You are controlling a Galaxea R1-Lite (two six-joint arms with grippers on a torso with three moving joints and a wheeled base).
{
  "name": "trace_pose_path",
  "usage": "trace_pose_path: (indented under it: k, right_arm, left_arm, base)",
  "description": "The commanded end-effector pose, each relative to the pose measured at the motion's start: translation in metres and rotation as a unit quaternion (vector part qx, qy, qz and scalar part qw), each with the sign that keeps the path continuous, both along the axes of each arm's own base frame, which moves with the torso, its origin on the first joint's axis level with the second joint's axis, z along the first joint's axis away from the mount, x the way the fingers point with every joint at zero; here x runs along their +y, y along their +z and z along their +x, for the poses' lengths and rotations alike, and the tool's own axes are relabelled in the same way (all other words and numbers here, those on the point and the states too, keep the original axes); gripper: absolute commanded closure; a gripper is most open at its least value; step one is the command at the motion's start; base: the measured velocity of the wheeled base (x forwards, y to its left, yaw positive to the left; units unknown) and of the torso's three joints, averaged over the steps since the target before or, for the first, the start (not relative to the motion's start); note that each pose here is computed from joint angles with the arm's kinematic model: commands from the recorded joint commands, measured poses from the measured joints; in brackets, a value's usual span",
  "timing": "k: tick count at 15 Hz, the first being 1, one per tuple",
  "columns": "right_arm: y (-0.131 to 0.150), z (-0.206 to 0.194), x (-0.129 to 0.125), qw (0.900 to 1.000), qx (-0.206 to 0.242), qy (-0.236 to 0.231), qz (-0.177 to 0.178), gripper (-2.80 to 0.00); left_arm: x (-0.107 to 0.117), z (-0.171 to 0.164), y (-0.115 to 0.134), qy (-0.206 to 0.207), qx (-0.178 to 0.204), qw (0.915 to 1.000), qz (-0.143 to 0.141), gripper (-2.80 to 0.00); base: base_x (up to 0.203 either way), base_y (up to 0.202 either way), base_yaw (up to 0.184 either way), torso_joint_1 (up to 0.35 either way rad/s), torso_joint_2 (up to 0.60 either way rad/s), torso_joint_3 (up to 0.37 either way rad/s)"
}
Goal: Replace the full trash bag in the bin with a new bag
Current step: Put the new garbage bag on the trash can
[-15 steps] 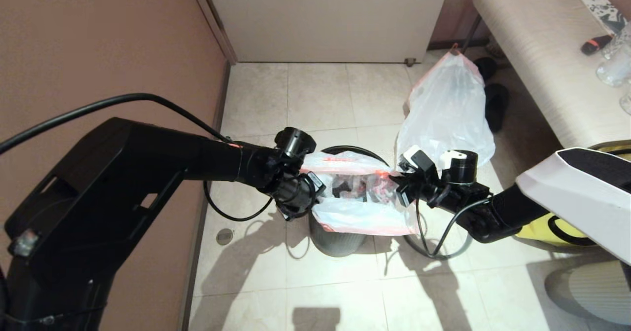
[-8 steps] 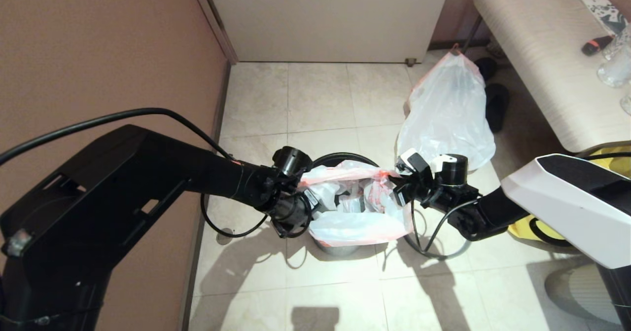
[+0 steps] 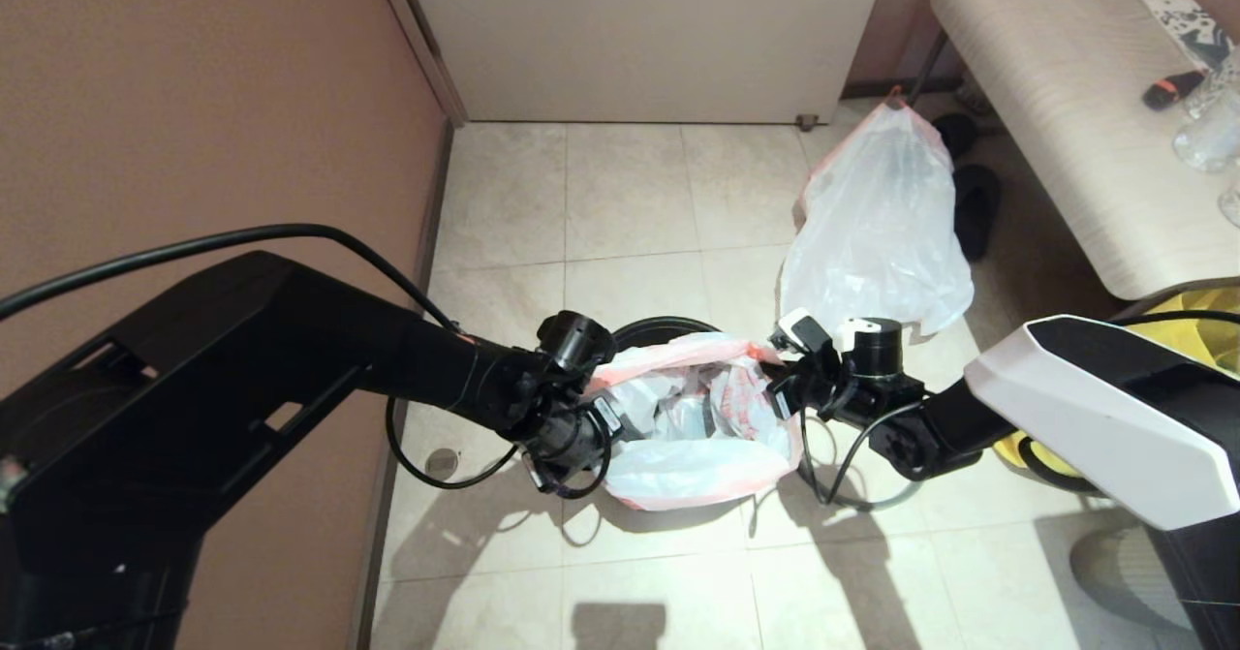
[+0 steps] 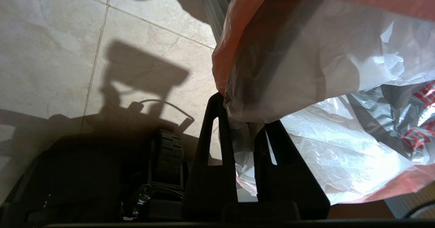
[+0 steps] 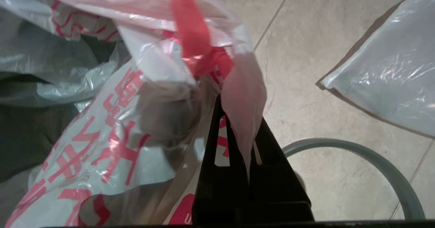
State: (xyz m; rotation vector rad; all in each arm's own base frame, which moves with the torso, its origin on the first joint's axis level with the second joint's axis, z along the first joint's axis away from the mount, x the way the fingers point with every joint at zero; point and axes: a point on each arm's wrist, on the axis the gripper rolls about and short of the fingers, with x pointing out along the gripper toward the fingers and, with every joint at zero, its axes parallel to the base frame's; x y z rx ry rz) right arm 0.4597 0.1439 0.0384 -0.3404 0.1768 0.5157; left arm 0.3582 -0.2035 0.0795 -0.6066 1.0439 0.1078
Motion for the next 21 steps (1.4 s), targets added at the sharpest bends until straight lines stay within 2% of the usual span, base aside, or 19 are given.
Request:
trace_pose_path:
  k: [1,4,5,8,11,12,15,17,19,21]
  right_arm:
    - [-0.020,-0.001,0.000,0.999,0.030,0.006,-0.021,0.00]
    - [-0.022,-0.009,0.006,0.997,0.071,0.015,-0.034,0.00]
    - [-0.012,-0.012,0.006,0.996,0.077,0.015,-0.034,0.00]
    - [0.026,-0.021,0.005,0.996,0.088,0.006,0.000,0.00]
    - [0.027,-0.025,0.013,0.995,0.096,0.019,0.009,0.00]
    - [0.027,-0.025,0.013,0.995,0.096,0.019,0.009,0.00]
    - [0.025,-0.022,0.009,0.995,0.096,0.013,0.012,0.00]
    - [0.024,-0.023,0.010,0.995,0.100,0.017,0.016,0.00]
    - [0.026,-0.024,0.009,0.995,0.097,0.020,0.015,0.00]
    - [0.025,-0.024,0.005,0.996,0.089,0.022,-0.004,0.00]
  left_arm:
    - [0.000,-0.001,0.005,-0.002,-0.006,1.0000,-0.002,0.00]
    - [0.001,0.002,0.008,0.000,-0.020,0.9998,-0.004,0.00]
    - [0.002,0.004,0.011,0.002,-0.024,0.9997,-0.006,0.00]
    - [0.008,0.013,0.014,0.001,-0.037,0.9993,-0.003,0.00]
    - [0.007,0.018,0.018,0.002,-0.046,0.9989,-0.006,0.00]
    - [0.006,0.020,0.019,0.002,-0.049,0.9987,-0.009,-2.80]
    - [-0.007,0.034,0.029,-0.002,-0.078,0.9967,-0.025,-2.80]
    - [-0.018,0.031,0.035,-0.015,-0.086,0.9957,-0.030,-2.80]
    - [-0.018,0.024,0.036,-0.019,-0.081,0.9961,-0.029,-2.80]
    - [-0.010,0.014,0.037,-0.014,-0.073,0.9971,-0.019,-2.80]
  base:
    - [0.000,0.000,0.000,0.000,0.00,0.000]
    - [0.000,0.000,0.000,0.000,0.00,0.000]
    - [0.000,0.000,0.000,0.000,0.00,0.000]
    - [0.000,0.000,0.000,0.000,0.00,0.000]
    - [0.000,0.000,0.000,0.000,0.00,0.000]
    - [0.000,0.000,0.000,0.000,0.00,0.000]
    - [0.000,0.000,0.000,0.000,0.00,0.000]
    - [0.000,0.000,0.000,0.000,0.00,0.000]
    - [0.000,0.000,0.000,0.000,0.00,0.000]
    - [0.000,0.000,0.000,0.000,0.00,0.000]
